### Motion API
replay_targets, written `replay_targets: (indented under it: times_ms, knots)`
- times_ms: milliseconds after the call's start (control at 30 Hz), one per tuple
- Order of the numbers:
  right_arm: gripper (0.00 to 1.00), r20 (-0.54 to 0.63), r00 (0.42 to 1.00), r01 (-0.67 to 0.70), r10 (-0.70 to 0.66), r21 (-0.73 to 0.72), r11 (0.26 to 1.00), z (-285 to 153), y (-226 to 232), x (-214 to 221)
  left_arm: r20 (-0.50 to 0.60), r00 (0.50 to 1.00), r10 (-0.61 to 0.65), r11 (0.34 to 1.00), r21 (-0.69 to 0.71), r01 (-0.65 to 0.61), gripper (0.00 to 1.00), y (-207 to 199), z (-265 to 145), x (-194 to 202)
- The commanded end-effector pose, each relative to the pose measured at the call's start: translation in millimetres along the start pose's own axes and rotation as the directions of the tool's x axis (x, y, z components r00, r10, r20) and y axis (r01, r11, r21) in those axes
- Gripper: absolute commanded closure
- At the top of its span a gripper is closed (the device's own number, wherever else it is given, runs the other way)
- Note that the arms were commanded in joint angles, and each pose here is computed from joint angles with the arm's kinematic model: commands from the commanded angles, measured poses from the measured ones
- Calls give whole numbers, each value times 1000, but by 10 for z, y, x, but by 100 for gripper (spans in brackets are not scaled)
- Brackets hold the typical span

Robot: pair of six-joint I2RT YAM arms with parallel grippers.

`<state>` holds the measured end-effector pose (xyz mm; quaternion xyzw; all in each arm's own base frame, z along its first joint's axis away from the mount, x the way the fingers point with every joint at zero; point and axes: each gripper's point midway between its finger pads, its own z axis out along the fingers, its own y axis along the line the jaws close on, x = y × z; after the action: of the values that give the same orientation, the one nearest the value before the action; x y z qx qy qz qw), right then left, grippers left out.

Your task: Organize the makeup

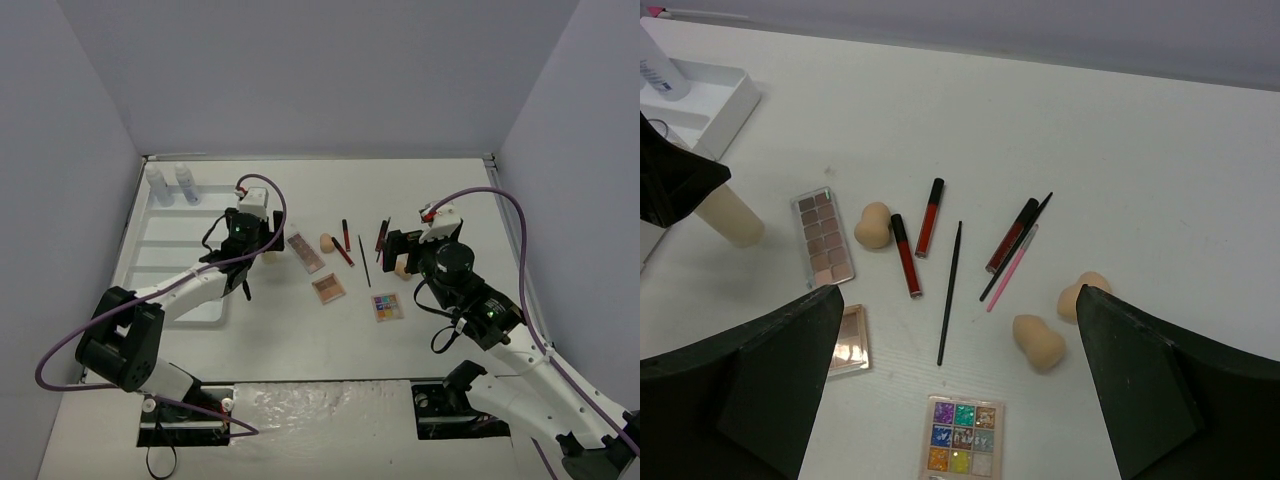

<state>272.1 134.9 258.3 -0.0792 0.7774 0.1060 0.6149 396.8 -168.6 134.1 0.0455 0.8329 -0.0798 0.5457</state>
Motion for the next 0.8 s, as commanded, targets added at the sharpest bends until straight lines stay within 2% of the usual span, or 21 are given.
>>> replay_targets:
  times_ms: [0,200,367,467,567,633,767]
  knots:
    - [0,60,998,-27,28,-16,1000,6,39,-178,160,986,-50,999,28,46,21,-64,-114,-458]
    - [0,50,998,-24,25,-22,999,20,51,-157,158,986,-46,999,32,41,23,-70,-72,-396]
    - [0,49,998,-23,25,-28,999,19,65,-162,173,984,-45,998,42,38,31,-93,-47,-416]
    - [0,49,998,-23,25,-28,999,18,63,-162,176,983,-49,998,44,42,46,-96,-41,-411]
    - [0,50,998,-22,24,-25,999,12,55,-165,178,983,-53,998,51,45,76,-102,-60,-411]
    - [0,48,999,-21,22,-23,1000,10,52,-156,193,979,-59,997,52,50,89,-97,-101,-467]
    - [0,48,999,-19,20,-23,1000,16,55,-161,234,971,-45,999,35,38,99,-70,-219,-747]
